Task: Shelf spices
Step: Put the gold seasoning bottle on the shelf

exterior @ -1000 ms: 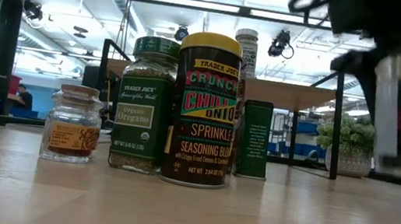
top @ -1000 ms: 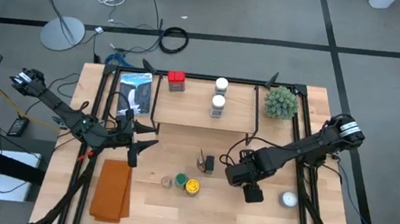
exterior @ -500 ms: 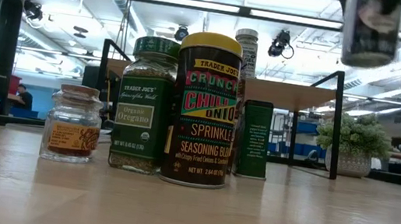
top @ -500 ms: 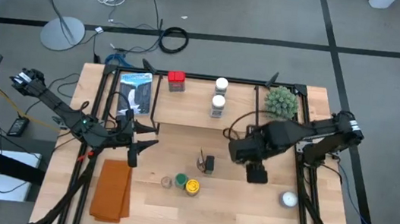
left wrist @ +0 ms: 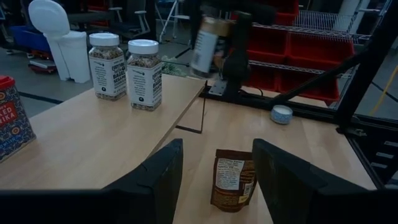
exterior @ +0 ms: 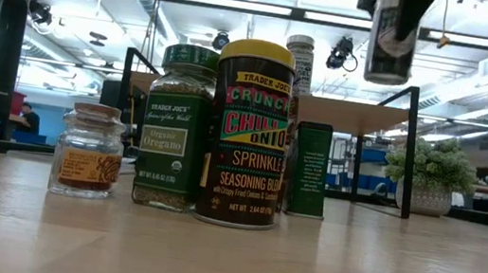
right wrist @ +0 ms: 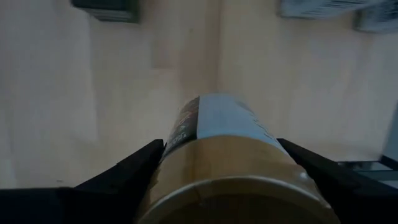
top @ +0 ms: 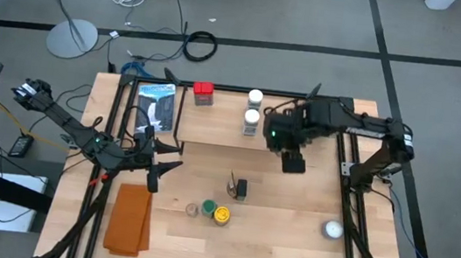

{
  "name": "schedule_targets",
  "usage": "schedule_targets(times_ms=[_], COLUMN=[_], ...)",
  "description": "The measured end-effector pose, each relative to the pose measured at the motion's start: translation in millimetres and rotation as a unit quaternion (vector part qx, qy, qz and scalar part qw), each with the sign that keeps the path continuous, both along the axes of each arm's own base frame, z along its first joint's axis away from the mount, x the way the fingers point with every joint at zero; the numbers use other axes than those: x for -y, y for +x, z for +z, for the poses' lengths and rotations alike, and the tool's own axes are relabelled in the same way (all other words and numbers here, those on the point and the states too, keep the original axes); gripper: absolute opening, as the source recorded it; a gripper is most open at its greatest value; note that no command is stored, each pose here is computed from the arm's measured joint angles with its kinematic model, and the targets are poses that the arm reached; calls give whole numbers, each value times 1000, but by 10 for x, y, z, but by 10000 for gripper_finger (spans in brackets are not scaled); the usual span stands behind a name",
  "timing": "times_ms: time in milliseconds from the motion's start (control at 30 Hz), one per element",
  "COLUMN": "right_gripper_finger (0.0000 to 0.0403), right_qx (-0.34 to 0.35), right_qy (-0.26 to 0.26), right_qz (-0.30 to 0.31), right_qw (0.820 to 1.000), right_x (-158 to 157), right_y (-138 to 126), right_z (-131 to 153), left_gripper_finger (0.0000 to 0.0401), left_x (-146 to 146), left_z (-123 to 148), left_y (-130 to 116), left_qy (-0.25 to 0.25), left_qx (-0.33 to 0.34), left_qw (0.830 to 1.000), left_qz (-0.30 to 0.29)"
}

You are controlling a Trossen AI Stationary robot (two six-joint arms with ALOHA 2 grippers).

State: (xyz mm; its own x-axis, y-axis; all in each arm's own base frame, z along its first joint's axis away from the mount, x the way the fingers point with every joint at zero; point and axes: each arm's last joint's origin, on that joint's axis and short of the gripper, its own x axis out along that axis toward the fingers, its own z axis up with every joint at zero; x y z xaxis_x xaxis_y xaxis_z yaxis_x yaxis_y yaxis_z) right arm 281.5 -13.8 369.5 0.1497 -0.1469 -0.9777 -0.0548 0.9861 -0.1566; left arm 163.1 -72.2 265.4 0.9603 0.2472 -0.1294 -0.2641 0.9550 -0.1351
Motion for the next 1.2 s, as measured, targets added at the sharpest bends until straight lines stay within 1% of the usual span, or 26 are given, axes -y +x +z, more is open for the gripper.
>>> schedule_targets(times_ms=[100,233,433,533,700,800,900,1100,1200], right_gripper_finger=[279,279,280,283,285,286,286,286,286], right_qx=[-4,2,42,52,23,4,-3,-1,-1], right_qy=[-4,-14,-39,-35,-18,-9,-6,-7,-17], right_qz=[-2,-2,25,33,11,-2,-11,-15,-19], right_qw=[1000,1000,998,997,1000,1000,1000,1000,1000], right_x=[202,482,861,1022,1252,1360,1418,1439,1445], right_y=[-15,-34,-27,-16,24,41,39,22,20], right_z=[0,5,26,-1,-163,-257,-289,-280,-274], left_gripper_finger=[198,198,198,198,198,198,198,198,198], left_x=[0,0,0,0,0,0,1,0,1], left_z=[-1,0,1,1,1,1,1,1,1], left_y=[0,0,0,0,0,0,0,0,0], left_qy=[12,12,12,12,12,12,12,12,12], left_qx=[-3,-3,-3,-3,-3,-3,-3,-3,-3], left_qw=[1000,1000,1000,1000,1000,1000,1000,1000,1000], left_qz=[-2,-2,-2,-2,-2,-2,-2,-2,-2])
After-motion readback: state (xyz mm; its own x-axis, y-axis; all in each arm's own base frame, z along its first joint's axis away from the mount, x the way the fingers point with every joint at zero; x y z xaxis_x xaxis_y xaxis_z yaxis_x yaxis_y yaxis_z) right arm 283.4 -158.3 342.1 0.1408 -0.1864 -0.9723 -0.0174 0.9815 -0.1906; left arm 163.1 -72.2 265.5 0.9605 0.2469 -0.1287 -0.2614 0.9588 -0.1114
